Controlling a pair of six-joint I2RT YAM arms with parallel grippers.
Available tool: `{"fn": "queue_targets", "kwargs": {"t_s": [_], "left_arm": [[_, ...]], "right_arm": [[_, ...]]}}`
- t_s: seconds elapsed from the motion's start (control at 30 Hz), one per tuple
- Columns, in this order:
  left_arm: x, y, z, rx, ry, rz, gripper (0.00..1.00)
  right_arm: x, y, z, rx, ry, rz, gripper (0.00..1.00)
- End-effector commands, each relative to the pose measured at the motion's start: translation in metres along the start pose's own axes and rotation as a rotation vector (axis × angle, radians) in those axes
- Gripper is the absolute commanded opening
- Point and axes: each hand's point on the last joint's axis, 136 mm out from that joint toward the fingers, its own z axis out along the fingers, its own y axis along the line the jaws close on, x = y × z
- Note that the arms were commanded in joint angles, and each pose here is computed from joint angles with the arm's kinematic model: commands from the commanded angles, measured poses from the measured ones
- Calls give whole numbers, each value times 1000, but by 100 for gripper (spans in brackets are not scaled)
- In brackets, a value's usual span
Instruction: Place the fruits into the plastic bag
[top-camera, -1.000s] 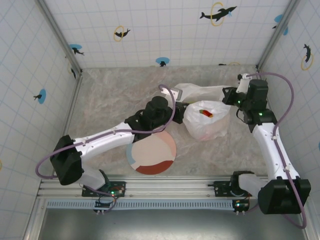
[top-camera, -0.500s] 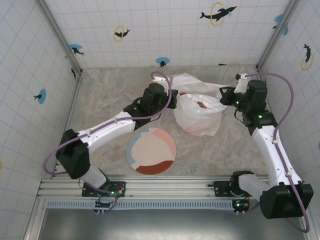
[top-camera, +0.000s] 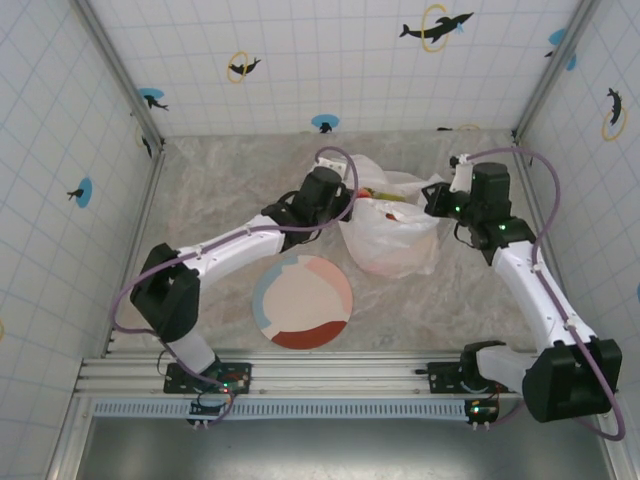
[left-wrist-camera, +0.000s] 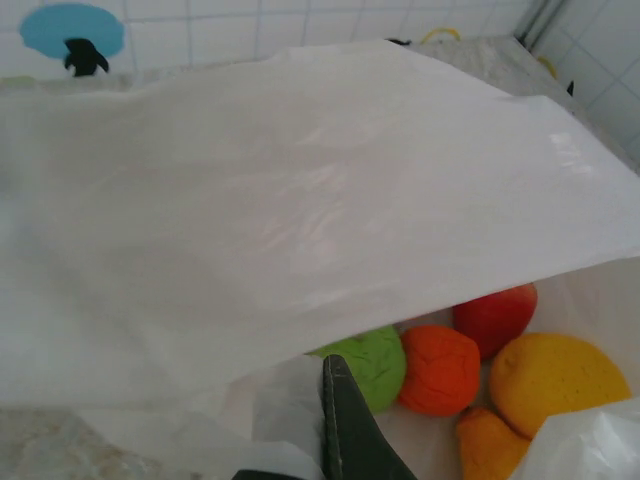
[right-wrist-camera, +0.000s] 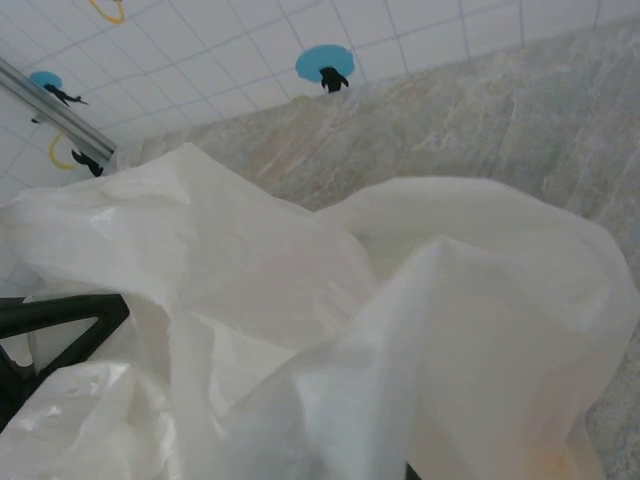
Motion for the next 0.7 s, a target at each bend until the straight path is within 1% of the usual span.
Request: {"fn": "queue_targets", "kwargs": {"t_s": [0.0,0.1,0.17,0.27,0.37,0.53,0.67], "left_arm": [[-41,16,-25,-47,-100,9,0],[-39,29,-25,-72,-98,0,0],[-29,37,-19,-87,-73,-3,0],[-16,49,-11,-129,-36,4,0],[-13,60,-8,-168,-30,6,0],[-12,50,-3,-100,-20,-8,0],[-20,35,-6,-19,-28,-21,0]], "right_arm": [[-45,22,-25,-20,-124,-63,0],[-59,28,-36,-17,-170,-73,0],[-59,29,-36,-30,-183,-60,0],[-44,28,-24,-55,-147,-28,0],[-29,30,-12,-73,-111,-9,0],[-13,37,4,-91,-69,-13,0],[-25,45,-2,-97,-95,-30,0]]}}
